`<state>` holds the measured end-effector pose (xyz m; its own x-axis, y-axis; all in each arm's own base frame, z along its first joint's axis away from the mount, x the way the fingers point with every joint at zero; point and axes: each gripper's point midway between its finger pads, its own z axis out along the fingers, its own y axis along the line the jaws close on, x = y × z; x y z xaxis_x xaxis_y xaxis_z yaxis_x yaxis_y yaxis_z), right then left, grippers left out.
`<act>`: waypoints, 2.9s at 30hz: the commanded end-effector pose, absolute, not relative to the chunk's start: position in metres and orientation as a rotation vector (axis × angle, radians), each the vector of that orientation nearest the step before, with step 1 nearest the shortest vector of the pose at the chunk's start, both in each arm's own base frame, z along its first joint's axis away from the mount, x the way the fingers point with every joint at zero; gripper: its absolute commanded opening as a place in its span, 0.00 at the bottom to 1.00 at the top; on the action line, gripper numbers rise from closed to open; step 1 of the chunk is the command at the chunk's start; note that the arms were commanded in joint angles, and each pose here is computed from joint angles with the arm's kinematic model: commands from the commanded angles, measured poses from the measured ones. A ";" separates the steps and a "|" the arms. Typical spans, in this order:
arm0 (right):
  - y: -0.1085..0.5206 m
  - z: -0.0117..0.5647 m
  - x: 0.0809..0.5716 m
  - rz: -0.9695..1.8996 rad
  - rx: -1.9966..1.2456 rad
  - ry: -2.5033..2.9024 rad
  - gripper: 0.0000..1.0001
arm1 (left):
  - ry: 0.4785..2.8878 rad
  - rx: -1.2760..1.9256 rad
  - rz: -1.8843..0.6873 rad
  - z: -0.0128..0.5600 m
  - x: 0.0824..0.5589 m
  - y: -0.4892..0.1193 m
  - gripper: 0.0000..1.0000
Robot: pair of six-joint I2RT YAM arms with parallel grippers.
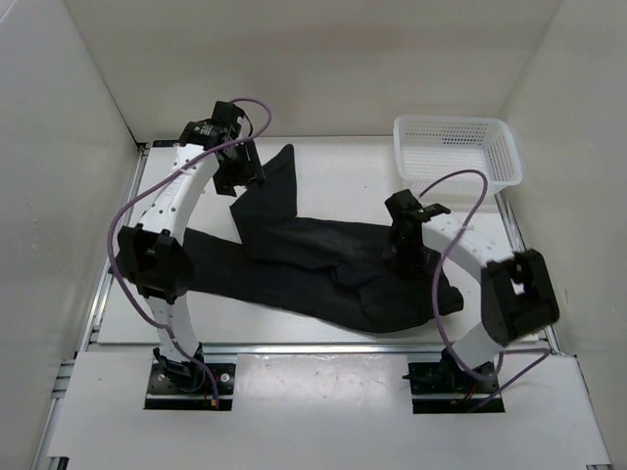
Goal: Fold and stack the trousers
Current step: Flatten the trousers out
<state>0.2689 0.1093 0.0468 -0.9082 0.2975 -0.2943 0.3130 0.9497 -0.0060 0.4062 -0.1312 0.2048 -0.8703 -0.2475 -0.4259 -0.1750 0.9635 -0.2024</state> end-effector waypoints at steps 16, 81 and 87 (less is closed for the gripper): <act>0.100 0.137 0.277 -0.020 0.452 2.570 0.41 | 2.744 -0.550 -0.100 0.098 0.511 -0.058 0.90; -0.049 0.102 0.289 -0.268 1.133 2.397 0.00 | 2.509 -0.685 -0.098 0.209 0.457 0.022 0.12; -0.046 0.105 0.293 -0.239 1.107 2.402 0.00 | 2.662 -0.873 -0.026 0.137 0.437 0.067 0.44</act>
<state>0.2899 -0.0390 0.0974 -0.5540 0.6904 -0.4652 0.7587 0.6487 0.0593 0.4378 0.0607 0.1341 -0.7672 -0.5710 -0.2921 -0.5609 0.8182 -0.1261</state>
